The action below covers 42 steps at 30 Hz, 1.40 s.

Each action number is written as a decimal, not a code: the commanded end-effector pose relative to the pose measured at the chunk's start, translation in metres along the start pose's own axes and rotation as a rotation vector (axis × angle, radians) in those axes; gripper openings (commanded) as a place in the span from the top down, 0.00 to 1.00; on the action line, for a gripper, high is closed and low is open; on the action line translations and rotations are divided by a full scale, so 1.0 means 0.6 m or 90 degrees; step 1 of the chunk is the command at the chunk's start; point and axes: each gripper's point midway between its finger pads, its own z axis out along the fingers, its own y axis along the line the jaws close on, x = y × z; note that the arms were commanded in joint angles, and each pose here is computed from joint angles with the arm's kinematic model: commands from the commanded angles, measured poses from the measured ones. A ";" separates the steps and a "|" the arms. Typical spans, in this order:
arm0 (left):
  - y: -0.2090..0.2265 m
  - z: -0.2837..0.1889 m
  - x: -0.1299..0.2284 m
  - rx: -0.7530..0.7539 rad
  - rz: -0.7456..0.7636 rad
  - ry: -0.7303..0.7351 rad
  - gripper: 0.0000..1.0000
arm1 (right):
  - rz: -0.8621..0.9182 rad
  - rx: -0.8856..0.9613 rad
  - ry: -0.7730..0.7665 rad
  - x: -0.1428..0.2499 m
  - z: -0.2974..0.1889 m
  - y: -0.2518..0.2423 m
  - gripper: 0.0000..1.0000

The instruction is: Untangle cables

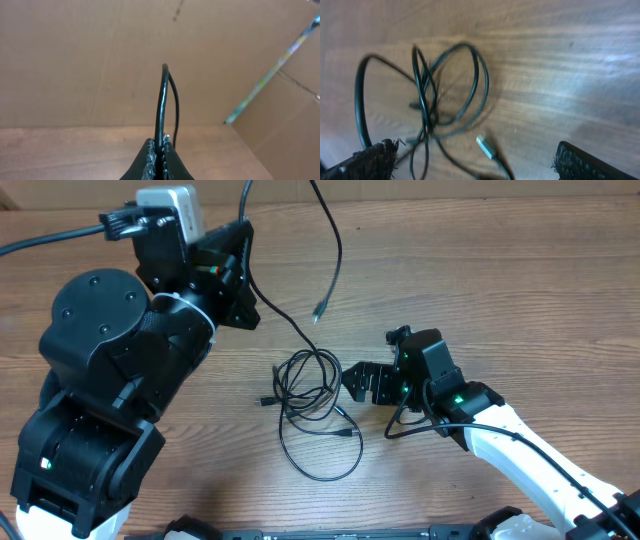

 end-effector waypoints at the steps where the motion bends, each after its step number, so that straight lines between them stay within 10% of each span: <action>1: 0.012 -0.012 -0.038 -0.032 -0.008 -0.060 0.96 | -0.021 -0.016 0.016 0.004 -0.011 0.013 0.00; 9: 0.041 -0.017 -0.056 -0.097 -0.011 -0.097 0.96 | -0.106 0.119 0.067 0.026 -0.068 -0.040 0.00; 17: 0.041 -0.010 -0.064 -0.097 -0.050 -0.115 0.96 | -0.351 -0.170 0.024 0.026 -0.145 0.128 0.00; 28: 0.042 -0.006 -0.063 -0.096 -0.077 -0.115 0.96 | -0.457 -0.187 -0.030 0.013 -0.050 0.190 0.01; 32: 0.046 -0.005 -0.054 -0.103 -0.075 -0.101 0.96 | -0.431 -0.084 -0.052 -0.017 0.013 0.149 0.20; 39: 0.074 -0.009 -0.046 -0.163 -0.072 -0.098 0.96 | -0.391 -0.109 -0.032 -0.013 0.034 0.155 0.91; 42: 0.094 -0.006 -0.036 -0.189 -0.070 -0.082 0.96 | -0.388 -0.119 -0.058 -0.038 0.000 0.180 0.96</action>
